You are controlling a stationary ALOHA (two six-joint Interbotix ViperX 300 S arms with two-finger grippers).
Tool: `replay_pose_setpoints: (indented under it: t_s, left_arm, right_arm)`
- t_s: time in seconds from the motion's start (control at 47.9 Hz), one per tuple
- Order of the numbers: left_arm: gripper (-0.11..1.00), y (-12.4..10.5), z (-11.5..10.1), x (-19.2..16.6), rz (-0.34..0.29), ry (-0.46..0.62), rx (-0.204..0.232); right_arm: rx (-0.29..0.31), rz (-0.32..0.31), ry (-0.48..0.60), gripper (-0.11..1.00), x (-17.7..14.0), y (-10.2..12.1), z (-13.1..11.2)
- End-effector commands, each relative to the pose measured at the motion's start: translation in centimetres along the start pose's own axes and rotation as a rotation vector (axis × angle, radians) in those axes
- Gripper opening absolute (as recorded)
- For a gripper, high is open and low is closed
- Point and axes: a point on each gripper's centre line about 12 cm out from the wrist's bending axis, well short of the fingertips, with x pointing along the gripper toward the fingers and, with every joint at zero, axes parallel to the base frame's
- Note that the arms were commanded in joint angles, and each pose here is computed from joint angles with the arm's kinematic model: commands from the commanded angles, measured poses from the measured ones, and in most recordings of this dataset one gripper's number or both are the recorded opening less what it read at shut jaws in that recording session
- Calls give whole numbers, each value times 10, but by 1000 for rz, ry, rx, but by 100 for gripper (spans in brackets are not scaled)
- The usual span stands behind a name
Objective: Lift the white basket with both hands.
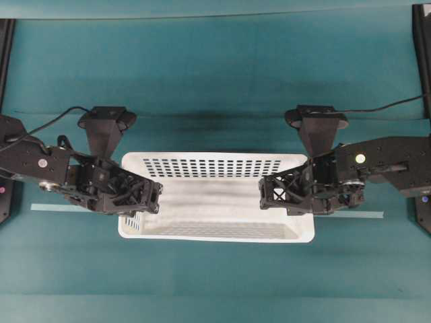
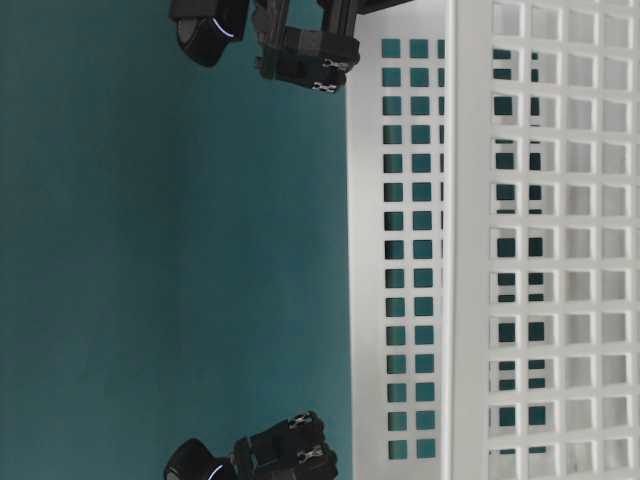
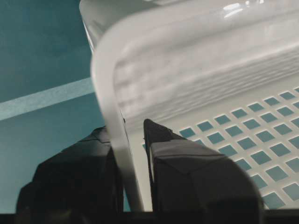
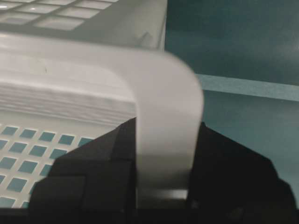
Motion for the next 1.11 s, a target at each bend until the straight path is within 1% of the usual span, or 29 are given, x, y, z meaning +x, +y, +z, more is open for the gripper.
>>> replay_pose_setpoints:
  t_s: [0.0,0.209,0.376,0.522,0.689,0.773,0.835,0.919,0.982,1.065,1.086]
  left_arm:
    - [7,-15,2,-8,-55,-8,9]
    - [7,-16,-1,-10,-63,-5,16]
    - [7,-18,-3,-10,-63,-2,12]
    - [7,-12,-3,-9,-51,-1,11]
    - [7,-6,0,-9,-42,-9,12]
    - [7,-4,0,-9,-38,-10,17]
    - [7,-3,0,-9,-38,-10,22]
    - [15,-2,0,-9,-38,-11,26]
    - [27,-2,0,-9,-39,-11,26]
    - [48,-2,0,-9,-39,-11,26]
    - [57,-2,0,-9,-41,-11,26]
  right_arm:
    - [-27,25,7,16,-1,6,-9]
    - [-30,26,8,16,0,8,-10]
    - [-16,22,9,16,1,7,-10]
    - [-20,19,8,16,2,5,-10]
    - [-16,8,7,16,4,-1,-9]
    - [-15,23,6,17,5,-2,-9]
    - [-14,54,5,17,6,0,-9]
    - [-13,78,3,21,7,1,-9]
    - [-13,88,2,31,7,2,-8]
    - [-13,88,-2,52,7,1,-7]
    - [-13,86,-2,57,7,1,-7]
